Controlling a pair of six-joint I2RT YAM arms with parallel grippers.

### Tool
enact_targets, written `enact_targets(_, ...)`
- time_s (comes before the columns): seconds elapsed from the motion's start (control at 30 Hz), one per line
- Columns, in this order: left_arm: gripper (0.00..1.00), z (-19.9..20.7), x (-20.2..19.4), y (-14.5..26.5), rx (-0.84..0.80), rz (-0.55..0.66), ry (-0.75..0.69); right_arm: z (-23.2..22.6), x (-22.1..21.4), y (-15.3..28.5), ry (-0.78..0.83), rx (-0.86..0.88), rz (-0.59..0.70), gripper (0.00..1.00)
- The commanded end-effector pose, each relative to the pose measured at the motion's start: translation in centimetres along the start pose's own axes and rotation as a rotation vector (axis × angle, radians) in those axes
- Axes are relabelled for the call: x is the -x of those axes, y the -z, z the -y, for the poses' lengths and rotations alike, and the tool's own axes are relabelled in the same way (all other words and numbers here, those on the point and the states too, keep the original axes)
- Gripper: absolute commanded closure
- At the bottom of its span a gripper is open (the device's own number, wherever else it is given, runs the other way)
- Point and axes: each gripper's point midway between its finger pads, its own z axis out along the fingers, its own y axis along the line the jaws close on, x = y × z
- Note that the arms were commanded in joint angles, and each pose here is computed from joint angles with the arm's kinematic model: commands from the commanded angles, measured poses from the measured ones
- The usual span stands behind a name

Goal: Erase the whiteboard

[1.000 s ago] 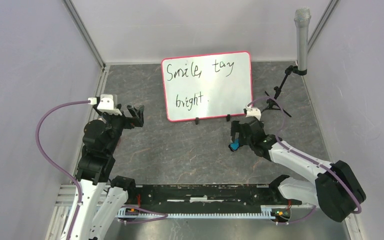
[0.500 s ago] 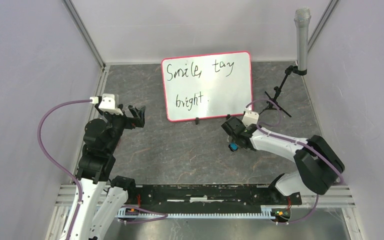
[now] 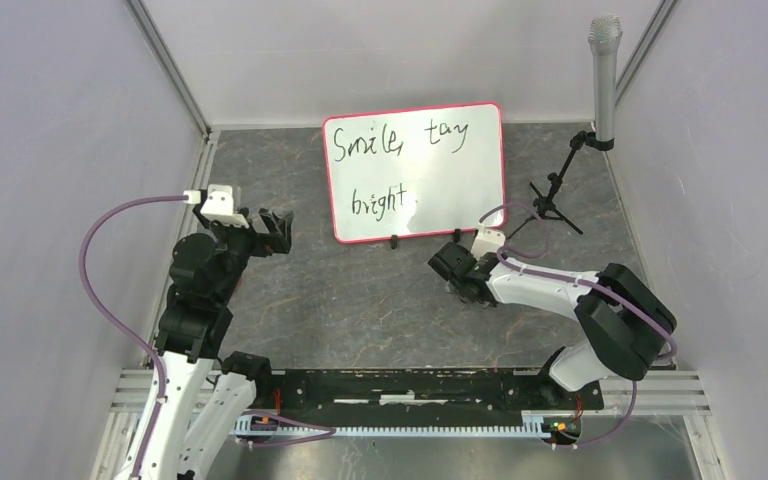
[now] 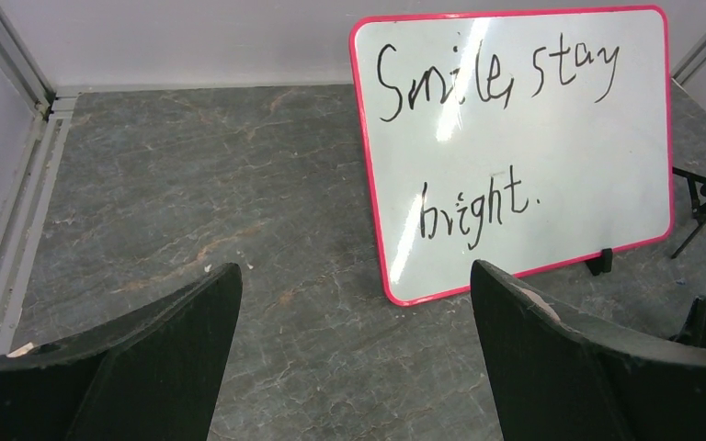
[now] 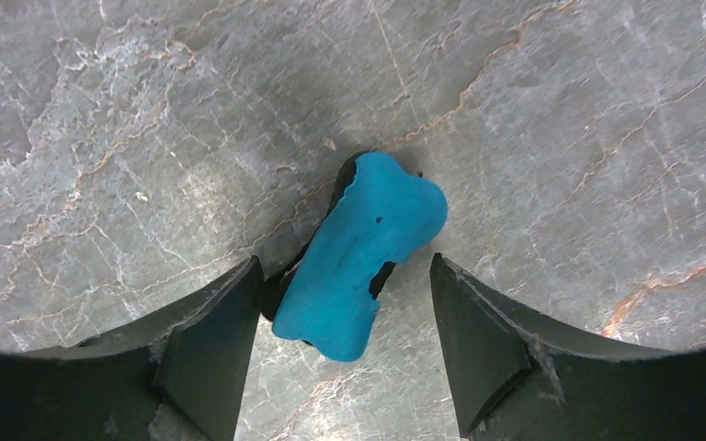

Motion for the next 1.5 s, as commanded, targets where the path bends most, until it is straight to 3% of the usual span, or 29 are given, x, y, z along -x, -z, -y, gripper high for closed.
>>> enact_targets(0.0, 0.00, 1.3, 1.9, 0.2, -0.048, 0.039, 0.055, 0.8, 0.0, -0.1, -0.015, -0.049, 0.038, 0.29)
enact_targets(0.2, 0.00, 1.5, 1.5, -0.2, -0.061, 0.019, 0.058, 1.5, 0.8, 0.5, 0.036, -0.063, 0.123, 0.46)
enact_targets(0.27, 0.00, 1.5, 1.4, -0.2, -0.059, 0.013, 0.058, 1.5, 1.1, 0.4, 0.076, -0.058, 0.143, 0.46)
enact_targets(0.47, 0.00, 1.6, 1.0, -0.6, -0.064, -0.012, 0.055, 0.5, 2.0, 0.2, 0.238, 0.040, 0.211, 0.32)
enact_targets(0.7, 0.00, 2.0, 0.3, -1.1, -0.087, -0.052, 0.057, -0.3, 1.7, 0.1, 0.279, 0.149, 0.236, 0.34)
enact_targets(0.77, 0.00, 2.1, 0.2, -1.2, -0.090, -0.057, 0.057, -0.4, 1.2, -0.2, 0.272, 0.166, 0.219, 0.45)
enact_targets(0.83, 0.00, 2.0, 0.0, -1.2, -0.089, -0.065, 0.055, -0.4, 0.9, -0.4, 0.264, 0.174, 0.210, 0.67)
enact_targets(0.97, 0.00, 2.1, -0.2, -1.4, -0.090, -0.078, 0.055, -0.6, 1.0, -0.3, 0.276, 0.182, 0.207, 0.69)
enact_targets(1.07, 0.00, 2.3, -0.4, -1.6, -0.101, -0.091, 0.058, -1.1, 1.5, 0.1, 0.296, 0.224, 0.232, 0.78)
enact_targets(1.17, 0.00, 2.4, -0.6, -1.8, -0.107, -0.100, 0.060, -1.2, 1.7, 0.3, 0.325, 0.251, 0.252, 0.79)
enact_targets(1.23, 0.00, 2.4, -0.7, -1.9, -0.106, -0.105, 0.065, -1.7, 2.0, 0.6, 0.345, 0.285, 0.276, 0.86)
enact_targets(1.3, 0.00, 2.4, -0.9, -2.2, -0.104, -0.116, 0.076, -2.4, 2.7, 1.1, 0.374, 0.331, 0.318, 1.00)
enact_targets(1.47, 0.00, 4.0, -1.5, -4.3, -0.152, -0.223, 0.172, -3.5, 5.6, 2.4, 0.413, 0.367, 0.443, 1.00)
